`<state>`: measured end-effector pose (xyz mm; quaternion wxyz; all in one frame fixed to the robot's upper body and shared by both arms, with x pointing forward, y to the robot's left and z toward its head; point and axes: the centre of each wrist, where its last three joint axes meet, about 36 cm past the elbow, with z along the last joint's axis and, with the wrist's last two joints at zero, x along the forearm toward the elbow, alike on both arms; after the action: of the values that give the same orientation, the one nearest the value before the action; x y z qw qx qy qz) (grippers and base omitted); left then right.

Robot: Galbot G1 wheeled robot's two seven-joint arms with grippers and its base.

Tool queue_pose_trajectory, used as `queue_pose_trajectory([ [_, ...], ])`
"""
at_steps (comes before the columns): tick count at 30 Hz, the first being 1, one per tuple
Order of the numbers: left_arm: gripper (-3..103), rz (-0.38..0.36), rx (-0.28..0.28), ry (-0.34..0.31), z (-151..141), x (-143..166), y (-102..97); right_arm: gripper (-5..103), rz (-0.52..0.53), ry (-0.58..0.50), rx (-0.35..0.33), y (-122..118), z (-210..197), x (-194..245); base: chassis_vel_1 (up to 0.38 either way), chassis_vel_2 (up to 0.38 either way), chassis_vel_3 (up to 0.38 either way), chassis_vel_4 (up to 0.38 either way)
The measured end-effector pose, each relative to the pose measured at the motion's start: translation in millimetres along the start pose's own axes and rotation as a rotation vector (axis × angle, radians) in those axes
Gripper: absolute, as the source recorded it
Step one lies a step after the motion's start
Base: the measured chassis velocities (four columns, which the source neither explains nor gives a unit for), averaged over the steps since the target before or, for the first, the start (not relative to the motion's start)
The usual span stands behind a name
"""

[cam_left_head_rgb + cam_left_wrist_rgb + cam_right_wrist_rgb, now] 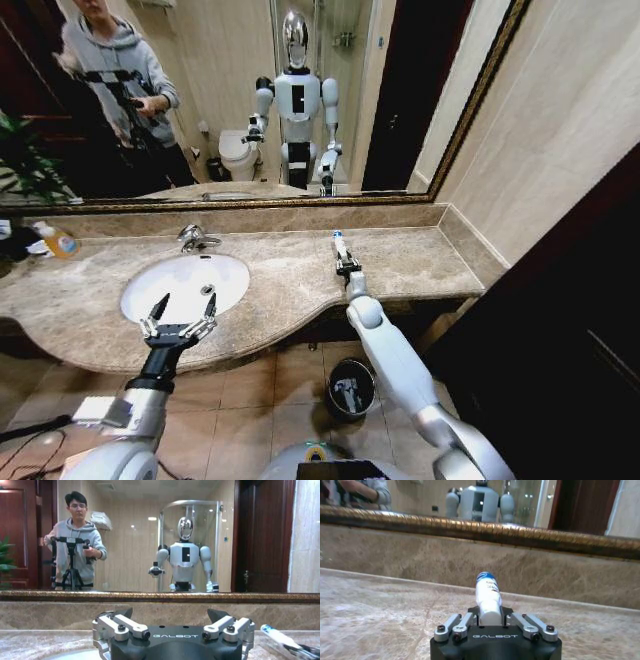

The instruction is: Pick up the trash from the sink and place it in the trash bin.

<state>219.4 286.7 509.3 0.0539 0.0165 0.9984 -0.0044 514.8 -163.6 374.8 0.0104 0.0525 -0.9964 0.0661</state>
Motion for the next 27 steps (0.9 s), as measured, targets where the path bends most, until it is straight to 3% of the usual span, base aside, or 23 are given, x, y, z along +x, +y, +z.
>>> queue_pose_trajectory([
  [14,100,0.000,0.000,0.000,0.0,0.0,0.0,26,-0.045,-0.062,0.035,-47.4,-13.3,89.7,0.000,0.000,0.000,0.000],
  [27,100,0.000,0.000,0.000,0.0,0.0,0.0,26,-0.132,-0.032,0.046,-48.8,-11.3,178.9,0.000,0.000,0.000,0.000],
])
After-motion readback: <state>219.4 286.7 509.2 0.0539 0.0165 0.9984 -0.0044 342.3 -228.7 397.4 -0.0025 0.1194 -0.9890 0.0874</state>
